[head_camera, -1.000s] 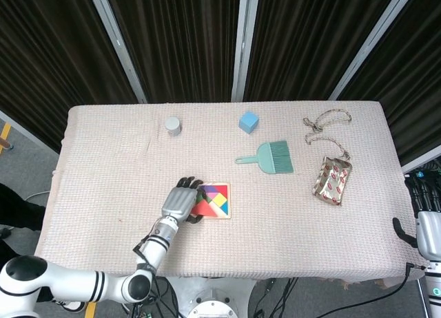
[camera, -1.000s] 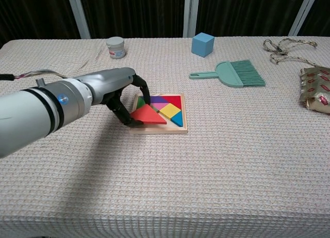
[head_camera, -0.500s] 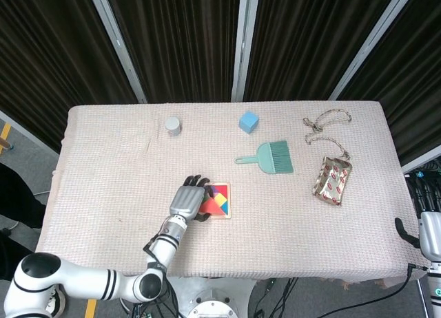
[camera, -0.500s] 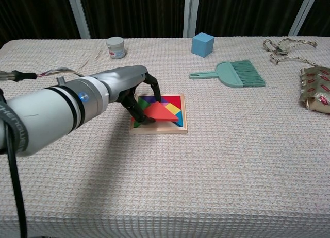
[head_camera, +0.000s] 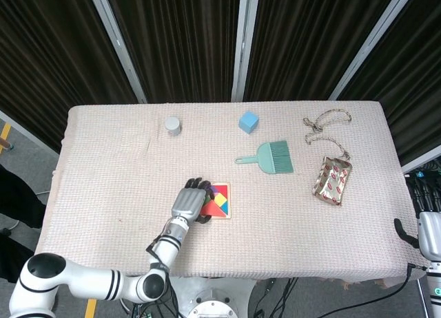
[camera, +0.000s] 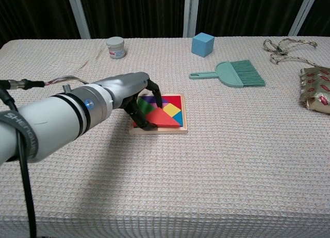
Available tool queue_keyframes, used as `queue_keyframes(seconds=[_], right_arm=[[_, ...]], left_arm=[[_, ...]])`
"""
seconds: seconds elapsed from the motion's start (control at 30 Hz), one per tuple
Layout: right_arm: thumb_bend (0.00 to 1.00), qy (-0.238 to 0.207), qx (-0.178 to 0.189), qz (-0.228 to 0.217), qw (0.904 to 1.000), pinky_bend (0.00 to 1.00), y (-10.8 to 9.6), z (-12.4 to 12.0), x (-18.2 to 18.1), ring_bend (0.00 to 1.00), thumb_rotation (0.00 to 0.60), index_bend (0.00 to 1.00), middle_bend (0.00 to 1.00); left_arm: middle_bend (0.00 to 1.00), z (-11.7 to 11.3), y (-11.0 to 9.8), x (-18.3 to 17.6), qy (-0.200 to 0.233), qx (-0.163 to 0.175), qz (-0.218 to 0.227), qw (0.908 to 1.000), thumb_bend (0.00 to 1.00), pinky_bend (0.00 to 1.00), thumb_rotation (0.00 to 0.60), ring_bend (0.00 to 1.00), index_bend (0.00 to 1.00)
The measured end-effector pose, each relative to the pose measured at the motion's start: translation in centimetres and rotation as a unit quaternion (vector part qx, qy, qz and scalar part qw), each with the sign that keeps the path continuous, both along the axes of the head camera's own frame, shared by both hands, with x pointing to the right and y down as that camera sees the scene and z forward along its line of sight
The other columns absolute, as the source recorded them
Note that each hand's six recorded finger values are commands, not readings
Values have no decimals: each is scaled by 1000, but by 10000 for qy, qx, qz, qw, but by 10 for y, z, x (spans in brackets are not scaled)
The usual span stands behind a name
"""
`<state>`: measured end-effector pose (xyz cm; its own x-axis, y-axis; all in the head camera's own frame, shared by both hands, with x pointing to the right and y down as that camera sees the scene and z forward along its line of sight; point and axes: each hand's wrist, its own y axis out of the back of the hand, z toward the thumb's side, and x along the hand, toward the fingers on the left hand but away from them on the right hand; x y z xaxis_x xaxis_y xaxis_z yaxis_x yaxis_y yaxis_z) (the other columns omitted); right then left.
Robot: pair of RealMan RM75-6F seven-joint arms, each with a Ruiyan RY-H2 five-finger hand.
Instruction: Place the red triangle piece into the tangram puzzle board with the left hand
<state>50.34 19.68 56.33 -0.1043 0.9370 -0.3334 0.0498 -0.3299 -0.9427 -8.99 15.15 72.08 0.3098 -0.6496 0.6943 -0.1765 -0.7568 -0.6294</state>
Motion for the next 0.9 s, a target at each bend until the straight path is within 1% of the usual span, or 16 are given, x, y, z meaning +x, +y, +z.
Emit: queue_keyframes(seconds=[0.17, 0.4, 0.5, 0.77, 0.9], right_arm=[[268, 11, 18, 13, 10000, 0, 0, -1, 1, 0, 600, 0, 0], [268, 17, 0, 17, 10000, 0, 1, -1, 2, 0, 600, 0, 0], [268, 18, -6, 15, 10000, 0, 1, 0, 2, 0, 600, 0, 0], [269, 18, -1, 9, 10000, 0, 1, -1, 1, 0, 600, 0, 0], [269, 13, -3, 7, 10000, 0, 1, -1, 1, 0, 600, 0, 0]], left_arm=[[131, 1, 1, 0, 22, -15, 9, 10000, 308, 29, 600, 0, 394], [131, 1, 1, 0, 58, -11, 6, 10000, 309, 29, 600, 0, 248], [131, 0, 0, 0, 73, 3, 3, 10000, 309, 30, 600, 0, 222], [131, -2, 0, 2, 102, 22, 39, 9999, 308, 30, 600, 0, 216], [129, -2, -3, -1, 55, 36, 19, 10000, 308, 31, 600, 0, 244]])
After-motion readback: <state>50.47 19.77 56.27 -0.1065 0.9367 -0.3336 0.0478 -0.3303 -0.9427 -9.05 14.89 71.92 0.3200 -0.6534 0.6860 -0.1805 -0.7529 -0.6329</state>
